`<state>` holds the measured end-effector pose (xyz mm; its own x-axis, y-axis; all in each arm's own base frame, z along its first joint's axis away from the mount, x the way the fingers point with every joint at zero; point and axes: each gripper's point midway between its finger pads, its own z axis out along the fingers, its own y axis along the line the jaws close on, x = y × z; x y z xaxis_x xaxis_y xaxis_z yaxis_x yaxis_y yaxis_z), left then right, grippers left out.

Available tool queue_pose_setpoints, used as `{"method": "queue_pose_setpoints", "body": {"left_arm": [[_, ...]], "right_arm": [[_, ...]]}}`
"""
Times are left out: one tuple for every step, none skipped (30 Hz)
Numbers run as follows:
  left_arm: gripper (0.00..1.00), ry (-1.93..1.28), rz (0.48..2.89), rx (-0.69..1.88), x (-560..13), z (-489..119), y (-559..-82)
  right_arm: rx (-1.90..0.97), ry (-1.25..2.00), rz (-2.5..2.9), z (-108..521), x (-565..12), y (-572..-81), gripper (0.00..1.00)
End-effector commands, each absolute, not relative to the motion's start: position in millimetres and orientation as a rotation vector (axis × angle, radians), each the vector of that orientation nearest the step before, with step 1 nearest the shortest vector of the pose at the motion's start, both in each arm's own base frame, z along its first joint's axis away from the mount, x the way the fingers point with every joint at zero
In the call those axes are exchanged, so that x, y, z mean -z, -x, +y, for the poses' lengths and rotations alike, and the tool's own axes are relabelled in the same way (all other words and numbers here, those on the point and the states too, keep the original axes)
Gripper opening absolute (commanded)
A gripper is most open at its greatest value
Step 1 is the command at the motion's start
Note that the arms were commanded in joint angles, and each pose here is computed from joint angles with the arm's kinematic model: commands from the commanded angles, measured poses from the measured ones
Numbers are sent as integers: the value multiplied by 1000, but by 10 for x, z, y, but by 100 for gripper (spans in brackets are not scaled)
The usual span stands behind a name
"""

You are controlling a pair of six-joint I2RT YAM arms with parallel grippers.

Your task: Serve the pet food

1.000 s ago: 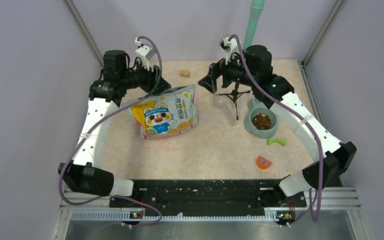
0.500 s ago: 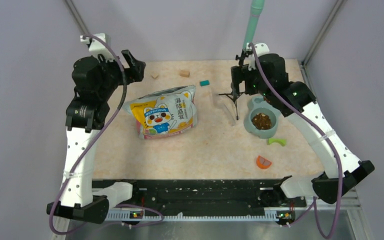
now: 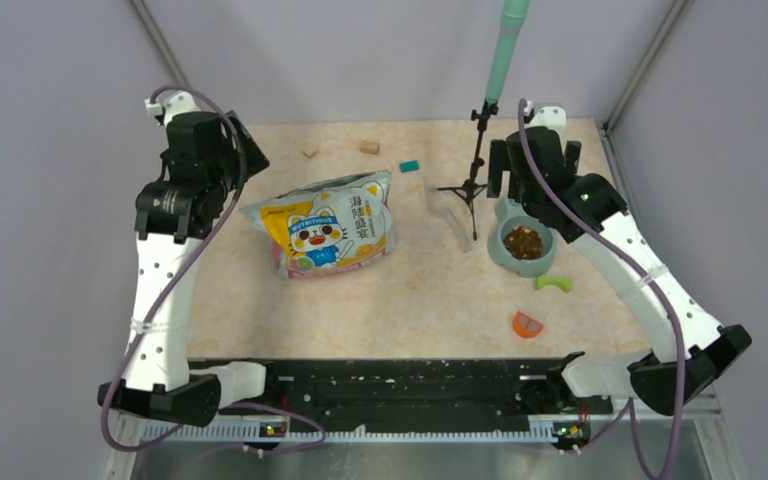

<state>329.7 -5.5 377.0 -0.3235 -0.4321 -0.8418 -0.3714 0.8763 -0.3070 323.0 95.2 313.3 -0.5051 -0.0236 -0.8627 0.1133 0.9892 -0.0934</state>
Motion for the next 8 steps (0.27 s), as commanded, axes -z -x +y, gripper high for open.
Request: {"method": "queue_pose_setpoints", "body": {"left_arm": [[88,663,1857,-1,-3958,146,-3144],[88,665,1855,-5,-3962,154,-3141],[89,667,1855,-8,-3962,159,-3142],[89,666,1852,-7,-3971,159,-3142],[89,663,1852,-5,-3972,155,-3148],[88,663,1851,-4,-3977,154,-3148],[88,662,1844,-2,-3992,154,-3153],[89,662,1839,-3,-4002,159,-3157]], "right_arm": [[147,-179,2000,842,-3381,-3210,99],[139,-187,1992,845,-3399,-3213,99],[133,-195,1982,839,-3426,-3210,99],[123,-203,1970,840,-3449,-3211,99],[112,-207,1960,844,-3463,-3212,99],[99,-210,1952,853,-3475,-3211,99],[86,-213,1942,861,-3498,-3212,99],[76,-211,1936,866,-3512,-3208,99]]}}
